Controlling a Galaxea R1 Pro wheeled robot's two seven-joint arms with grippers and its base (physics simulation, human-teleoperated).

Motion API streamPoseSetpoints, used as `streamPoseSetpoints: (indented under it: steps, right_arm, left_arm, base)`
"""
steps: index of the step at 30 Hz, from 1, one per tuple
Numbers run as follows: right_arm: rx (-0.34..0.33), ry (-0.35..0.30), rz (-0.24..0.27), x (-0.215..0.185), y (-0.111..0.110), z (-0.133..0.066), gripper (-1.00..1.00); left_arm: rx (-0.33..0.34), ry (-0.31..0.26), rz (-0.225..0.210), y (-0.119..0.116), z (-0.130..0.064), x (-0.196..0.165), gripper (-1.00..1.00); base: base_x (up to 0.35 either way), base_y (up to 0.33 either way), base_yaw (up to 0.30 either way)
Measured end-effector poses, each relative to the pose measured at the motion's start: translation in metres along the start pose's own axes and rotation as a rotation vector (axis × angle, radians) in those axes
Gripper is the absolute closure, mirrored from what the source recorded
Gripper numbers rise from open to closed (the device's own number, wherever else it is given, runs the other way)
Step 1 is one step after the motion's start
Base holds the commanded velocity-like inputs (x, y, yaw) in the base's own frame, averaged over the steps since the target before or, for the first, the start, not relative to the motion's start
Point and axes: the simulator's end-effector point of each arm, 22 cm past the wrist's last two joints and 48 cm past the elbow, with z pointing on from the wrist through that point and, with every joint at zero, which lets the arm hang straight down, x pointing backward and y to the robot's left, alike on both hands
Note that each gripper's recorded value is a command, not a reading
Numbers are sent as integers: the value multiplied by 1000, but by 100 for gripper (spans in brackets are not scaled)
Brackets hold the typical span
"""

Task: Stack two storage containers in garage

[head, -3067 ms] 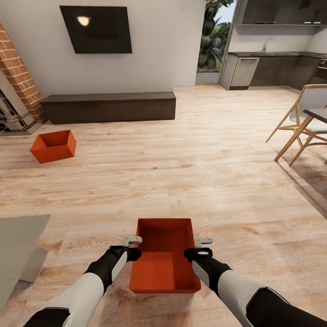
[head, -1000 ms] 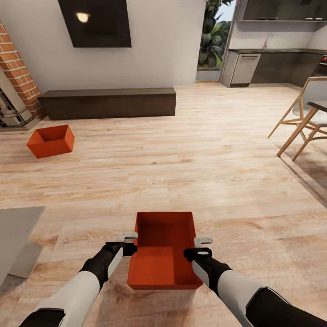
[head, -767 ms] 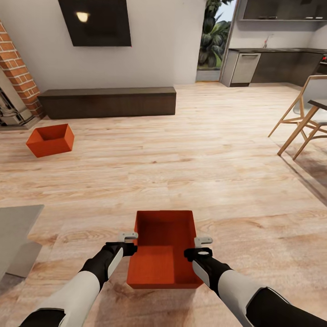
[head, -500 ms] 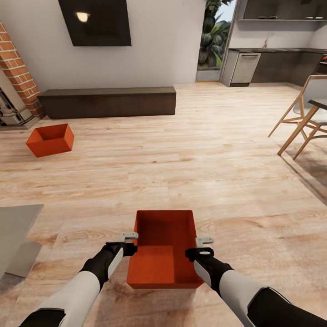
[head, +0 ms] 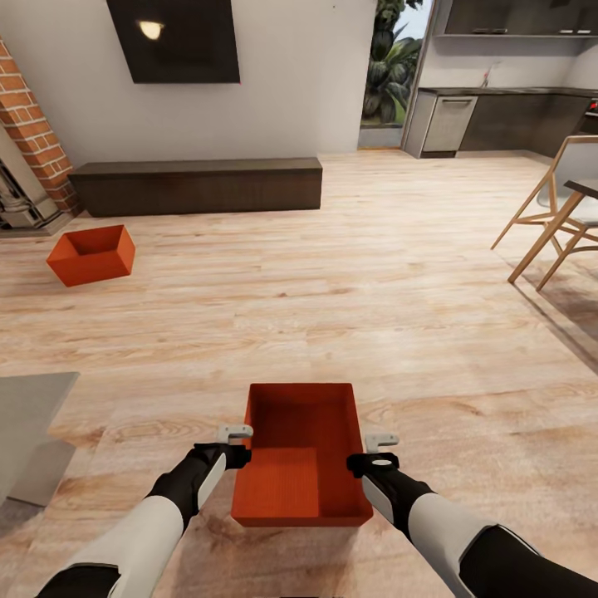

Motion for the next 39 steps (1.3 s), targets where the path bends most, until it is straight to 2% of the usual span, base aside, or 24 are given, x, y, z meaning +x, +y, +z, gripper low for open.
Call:
streamPoseSetpoints:
  steps: [3, 11, 39]
  right_arm:
    - [-2, 0, 0, 4, 2, 5, -100]
    - [-5, 1, 0, 4, 5, 4, -100]
    - [-7, 0, 0, 44, 15, 51, -100]
  left_arm:
    - [0, 0, 1, 0, 6, 4, -100]
    - [0, 0, 2, 1, 6, 3, -100]
    - [-1, 2, 0, 1, 58, 39, -100]
  base:
    - [0, 0, 0]
    - [0, 0, 0]
    - [0, 0, 0]
